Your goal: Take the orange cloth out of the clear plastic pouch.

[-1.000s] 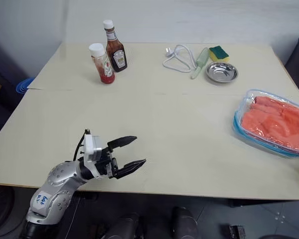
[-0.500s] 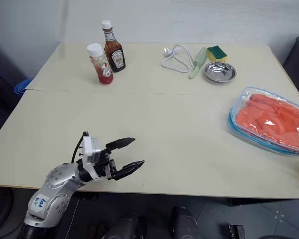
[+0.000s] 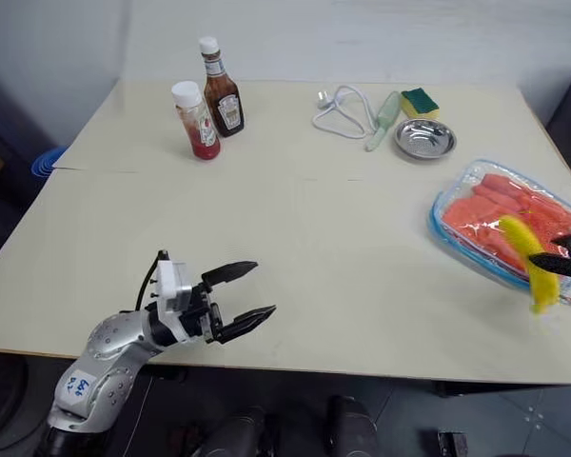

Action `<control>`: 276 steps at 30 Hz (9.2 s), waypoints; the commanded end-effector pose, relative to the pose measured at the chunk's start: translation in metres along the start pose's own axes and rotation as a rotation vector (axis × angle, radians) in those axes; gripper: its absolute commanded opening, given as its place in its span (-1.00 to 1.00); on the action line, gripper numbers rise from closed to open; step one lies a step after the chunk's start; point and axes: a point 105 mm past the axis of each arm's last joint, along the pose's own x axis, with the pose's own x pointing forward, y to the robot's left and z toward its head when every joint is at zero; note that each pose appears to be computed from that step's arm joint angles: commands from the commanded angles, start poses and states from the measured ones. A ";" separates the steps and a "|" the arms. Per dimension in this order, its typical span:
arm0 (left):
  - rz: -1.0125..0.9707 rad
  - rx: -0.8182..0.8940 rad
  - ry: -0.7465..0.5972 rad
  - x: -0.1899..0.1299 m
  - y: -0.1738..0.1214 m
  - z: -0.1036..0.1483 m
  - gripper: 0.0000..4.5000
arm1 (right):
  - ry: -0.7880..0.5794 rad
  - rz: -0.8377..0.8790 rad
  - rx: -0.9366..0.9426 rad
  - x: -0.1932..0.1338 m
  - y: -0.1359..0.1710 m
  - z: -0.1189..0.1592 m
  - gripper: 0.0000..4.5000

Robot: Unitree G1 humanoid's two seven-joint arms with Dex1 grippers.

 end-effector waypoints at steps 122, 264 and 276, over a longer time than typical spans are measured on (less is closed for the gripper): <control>-0.294 0.114 -0.036 0.016 -0.024 0.025 1.00 | 0.127 -0.069 -0.430 0.032 -0.040 -0.012 0.99; -0.147 0.005 0.123 -0.031 0.003 -0.001 1.00 | -0.596 0.824 -0.272 0.064 0.253 0.077 0.46; -0.210 -0.167 0.161 -0.012 0.009 0.011 1.00 | -0.463 0.748 -0.524 0.031 0.171 0.071 0.98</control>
